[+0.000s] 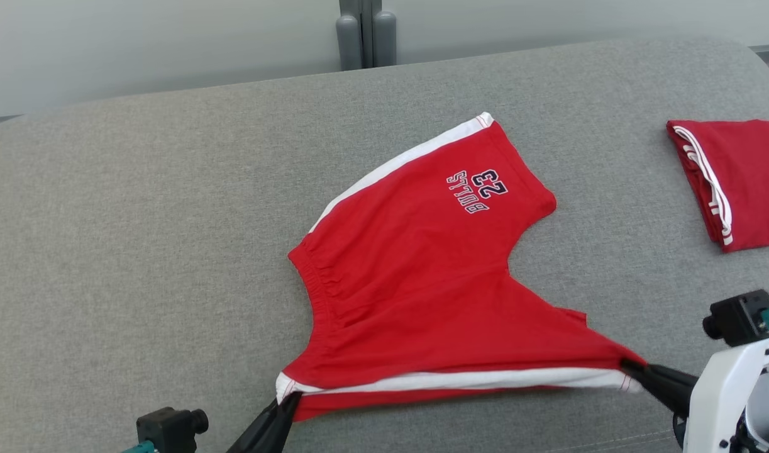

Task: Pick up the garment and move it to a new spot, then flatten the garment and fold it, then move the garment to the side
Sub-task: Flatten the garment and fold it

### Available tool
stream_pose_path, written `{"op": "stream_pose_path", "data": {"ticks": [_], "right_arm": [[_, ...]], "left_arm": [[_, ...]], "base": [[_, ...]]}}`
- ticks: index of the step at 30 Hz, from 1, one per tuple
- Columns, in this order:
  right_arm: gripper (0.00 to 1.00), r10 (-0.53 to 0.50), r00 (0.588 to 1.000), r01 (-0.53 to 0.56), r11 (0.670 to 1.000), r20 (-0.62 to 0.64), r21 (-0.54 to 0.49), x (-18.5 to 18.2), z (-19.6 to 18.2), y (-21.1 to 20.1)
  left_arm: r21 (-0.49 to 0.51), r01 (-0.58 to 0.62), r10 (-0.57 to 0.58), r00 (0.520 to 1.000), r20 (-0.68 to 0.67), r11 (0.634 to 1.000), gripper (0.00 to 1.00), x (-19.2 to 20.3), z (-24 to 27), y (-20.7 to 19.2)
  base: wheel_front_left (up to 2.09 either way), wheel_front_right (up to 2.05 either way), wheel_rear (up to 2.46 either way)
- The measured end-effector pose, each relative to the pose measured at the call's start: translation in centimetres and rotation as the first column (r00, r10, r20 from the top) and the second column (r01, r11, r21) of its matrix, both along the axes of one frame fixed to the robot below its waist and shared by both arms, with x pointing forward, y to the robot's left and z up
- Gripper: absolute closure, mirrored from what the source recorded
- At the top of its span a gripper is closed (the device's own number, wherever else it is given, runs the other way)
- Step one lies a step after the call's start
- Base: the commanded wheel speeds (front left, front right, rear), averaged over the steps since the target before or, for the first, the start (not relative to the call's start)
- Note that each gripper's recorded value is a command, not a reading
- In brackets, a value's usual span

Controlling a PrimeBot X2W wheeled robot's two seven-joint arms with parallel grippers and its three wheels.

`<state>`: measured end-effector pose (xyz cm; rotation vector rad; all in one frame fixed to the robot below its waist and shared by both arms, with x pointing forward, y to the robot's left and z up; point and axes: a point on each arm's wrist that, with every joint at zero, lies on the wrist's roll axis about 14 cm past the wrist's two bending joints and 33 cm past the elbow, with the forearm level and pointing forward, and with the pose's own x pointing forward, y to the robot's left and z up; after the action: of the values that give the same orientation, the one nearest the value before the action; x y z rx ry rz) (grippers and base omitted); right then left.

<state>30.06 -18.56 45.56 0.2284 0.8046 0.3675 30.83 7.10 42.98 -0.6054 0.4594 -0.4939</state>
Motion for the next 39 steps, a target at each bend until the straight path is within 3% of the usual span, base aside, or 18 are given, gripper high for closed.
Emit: {"op": "stream_pose_path", "data": {"ticks": [6,12,23,32,33,34,35,36,37,39], "right_arm": [[1.00,0.029,0.979,-0.008,0.994,0.201,-0.107,5.7,4.5,0.7],[1.00,0.064,0.955,-0.020,0.988,0.291,-0.150,12.0,5.6,1.6],[1.00,0.123,0.919,-0.049,0.979,0.375,-0.200,22.8,4.5,4.2],[1.00,0.158,0.906,-0.058,0.965,0.394,-0.254,28.7,1.2,5.3],[1.00,0.166,0.907,-0.068,0.965,0.387,-0.253,29.0,0.6,5.9],[1.00,0.171,0.908,-0.077,0.965,0.383,-0.250,29.2,0.1,6.4],[0.51,0.175,0.909,-0.082,0.965,0.378,-0.249,29.4,-0.3,6.7],[0.18,0.180,0.914,-0.089,0.964,0.365,-0.252,29.5,-1.0,7.0],[0.00,0.184,0.918,-0.095,0.962,0.351,-0.256,29.6,-1.6,7.2],[0.00,0.189,0.923,-0.105,0.961,0.334,-0.255,29.5,-2.4,7.6]], "left_arm": [[-0.022,0.025,-0.022,0.994,0.103,0.999,1.00,2.7,2.8,-1.0],[-0.045,0.017,-0.009,0.986,0.167,0.999,1.00,7.4,4.3,-2.2],[0.020,-0.091,0.087,0.985,0.149,0.996,1.00,14.3,1.3,-1.0],[0.045,-0.175,0.170,0.980,0.106,0.983,1.00,16.6,-1.3,0.1],[0.047,-0.184,0.178,0.979,0.103,0.982,0.98,16.6,-1.5,0.3],[0.048,-0.191,0.186,0.978,0.100,0.980,0.80,16.6,-1.7,0.5],[0.051,-0.197,0.191,0.977,0.095,0.979,0.00,16.6,-1.8,0.7],[0.054,-0.204,0.199,0.976,0.091,0.978,0.00,16.6,-2.0,0.9],[0.057,-0.208,0.203,0.975,0.086,0.976,0.00,16.5,-2.2,1.0],[0.058,-0.208,0.203,0.976,0.081,0.976,0.00,16.2,-2.4,1.0]], "base": [[0.00,0.00,0.00],[0.00,0.00,0.00],[0.00,0.00,0.00],[0.00,0.00,0.00],[0.00,0.00,0.00],[0.00,0.00,0.00],[0.00,0.00,0.00],[0.00,0.00,0.00],[0.00,0.00,0.00],[0.00,0.00,0.00]]}}
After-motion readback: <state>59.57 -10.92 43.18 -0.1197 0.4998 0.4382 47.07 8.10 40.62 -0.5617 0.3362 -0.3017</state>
